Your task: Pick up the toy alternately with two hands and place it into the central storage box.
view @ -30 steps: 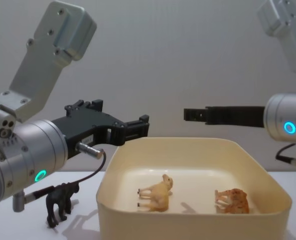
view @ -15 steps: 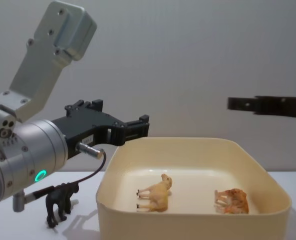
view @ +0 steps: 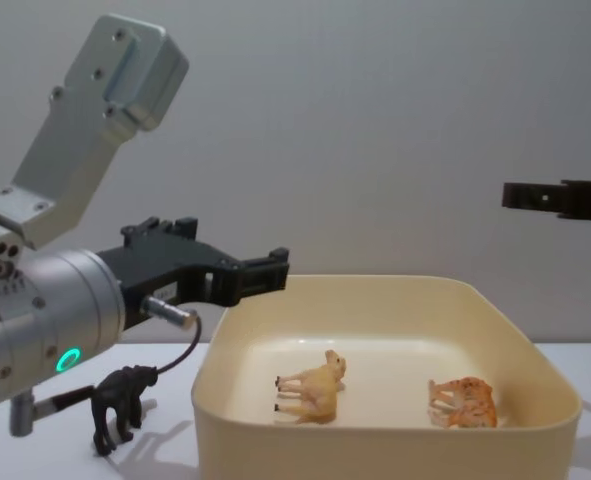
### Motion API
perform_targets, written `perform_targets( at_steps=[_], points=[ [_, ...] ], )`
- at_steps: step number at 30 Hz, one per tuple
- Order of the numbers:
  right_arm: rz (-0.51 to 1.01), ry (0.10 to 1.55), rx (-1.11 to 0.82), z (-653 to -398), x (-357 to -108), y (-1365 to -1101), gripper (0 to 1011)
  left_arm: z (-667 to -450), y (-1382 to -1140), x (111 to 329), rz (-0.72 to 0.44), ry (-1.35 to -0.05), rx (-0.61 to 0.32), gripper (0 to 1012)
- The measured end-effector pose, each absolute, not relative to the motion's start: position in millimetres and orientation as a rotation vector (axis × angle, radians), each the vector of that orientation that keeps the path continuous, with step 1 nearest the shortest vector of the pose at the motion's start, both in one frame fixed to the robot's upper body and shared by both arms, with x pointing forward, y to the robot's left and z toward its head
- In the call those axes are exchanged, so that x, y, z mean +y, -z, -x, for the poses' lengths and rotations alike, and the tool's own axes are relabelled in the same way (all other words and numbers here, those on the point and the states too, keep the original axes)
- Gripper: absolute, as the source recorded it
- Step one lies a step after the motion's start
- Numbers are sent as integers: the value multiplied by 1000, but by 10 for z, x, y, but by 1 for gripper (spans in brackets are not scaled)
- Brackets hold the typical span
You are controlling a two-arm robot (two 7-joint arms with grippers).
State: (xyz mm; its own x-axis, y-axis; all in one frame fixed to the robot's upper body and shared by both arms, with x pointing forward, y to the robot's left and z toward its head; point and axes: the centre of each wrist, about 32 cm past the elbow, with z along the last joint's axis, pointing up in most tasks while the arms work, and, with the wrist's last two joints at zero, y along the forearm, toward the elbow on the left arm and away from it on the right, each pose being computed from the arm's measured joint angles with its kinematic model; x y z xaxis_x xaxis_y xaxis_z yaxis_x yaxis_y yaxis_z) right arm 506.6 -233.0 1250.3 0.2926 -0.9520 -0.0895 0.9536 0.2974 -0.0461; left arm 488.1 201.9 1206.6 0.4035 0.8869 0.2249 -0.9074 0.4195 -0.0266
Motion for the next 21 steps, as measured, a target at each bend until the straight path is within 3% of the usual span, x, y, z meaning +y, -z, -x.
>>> perform_targets(
  at_steps=[21],
  points=[
    [-25, 1287, 103, -5018, -2405, -12520, 1001, -4770, -12103, 2177, -177, -1356, -17, 1001]
  ],
)
